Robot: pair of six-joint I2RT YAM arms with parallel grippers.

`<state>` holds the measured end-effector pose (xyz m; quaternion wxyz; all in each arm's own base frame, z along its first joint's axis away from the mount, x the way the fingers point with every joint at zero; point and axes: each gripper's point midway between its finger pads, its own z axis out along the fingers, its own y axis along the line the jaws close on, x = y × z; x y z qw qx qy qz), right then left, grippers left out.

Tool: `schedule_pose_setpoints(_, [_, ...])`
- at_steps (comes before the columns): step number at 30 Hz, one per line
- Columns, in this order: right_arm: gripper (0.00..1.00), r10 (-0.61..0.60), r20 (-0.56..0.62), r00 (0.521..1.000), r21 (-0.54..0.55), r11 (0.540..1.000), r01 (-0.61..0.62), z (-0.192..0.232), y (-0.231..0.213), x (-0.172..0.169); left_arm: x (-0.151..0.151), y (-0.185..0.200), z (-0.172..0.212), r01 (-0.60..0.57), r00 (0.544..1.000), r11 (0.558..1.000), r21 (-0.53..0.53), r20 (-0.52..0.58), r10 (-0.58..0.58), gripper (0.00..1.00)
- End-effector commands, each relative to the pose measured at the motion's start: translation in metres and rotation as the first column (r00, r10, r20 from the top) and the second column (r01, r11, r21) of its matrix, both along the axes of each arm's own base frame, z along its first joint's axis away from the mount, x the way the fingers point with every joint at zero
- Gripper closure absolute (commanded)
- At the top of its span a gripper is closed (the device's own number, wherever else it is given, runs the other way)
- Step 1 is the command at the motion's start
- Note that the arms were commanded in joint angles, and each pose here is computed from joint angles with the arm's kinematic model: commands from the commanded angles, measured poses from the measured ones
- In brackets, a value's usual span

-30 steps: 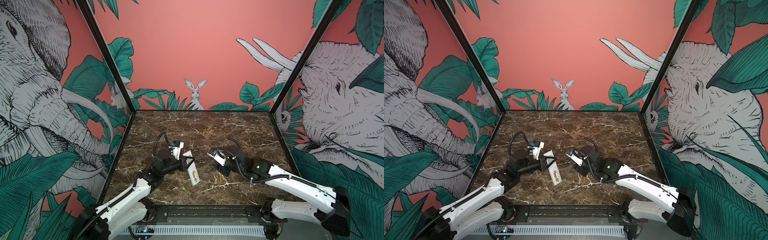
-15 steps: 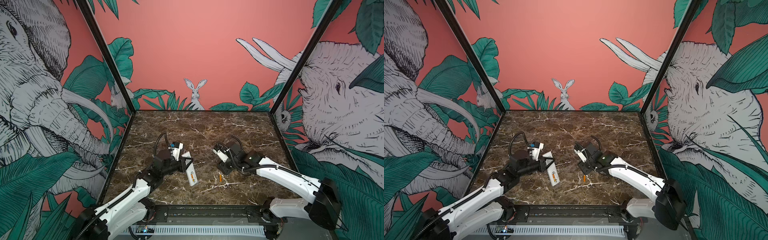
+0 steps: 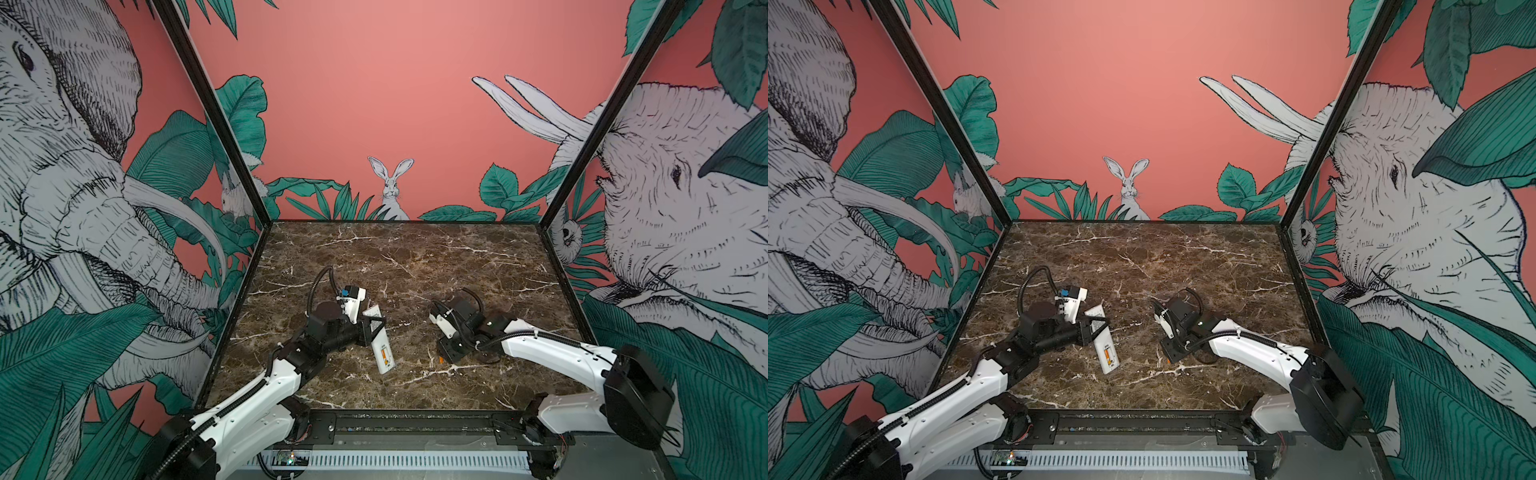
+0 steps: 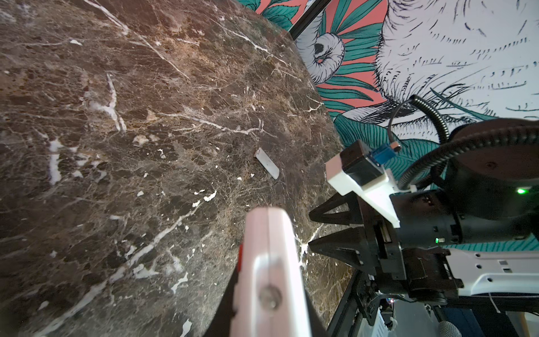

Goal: Load the batteries into the remote control
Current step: 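Raise the right gripper away from the remote toward the second battery, then lower the right gripper and close it on the second orange battery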

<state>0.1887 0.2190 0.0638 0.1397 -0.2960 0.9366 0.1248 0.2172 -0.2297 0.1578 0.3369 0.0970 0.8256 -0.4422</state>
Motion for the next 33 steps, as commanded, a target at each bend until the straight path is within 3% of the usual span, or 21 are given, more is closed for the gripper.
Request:
schedule_pose_setpoints(1, [0.52, -0.017, -0.008, 1.000, 0.033, 0.999, 0.017, -0.002, 0.007, 0.003, 0.002, 0.001, 0.008, -0.006, 1.000, 1.000, -0.024, 0.030, 0.007, 1.00])
schedule_pose_setpoints(33, [0.65, 0.008, -0.101, 0.995, -0.057, 0.998, -0.014, -0.040, 0.003, -0.004, 0.011, 0.000, 0.003, -0.041, 0.999, 0.999, -0.029, 0.022, 0.042, 1.00])
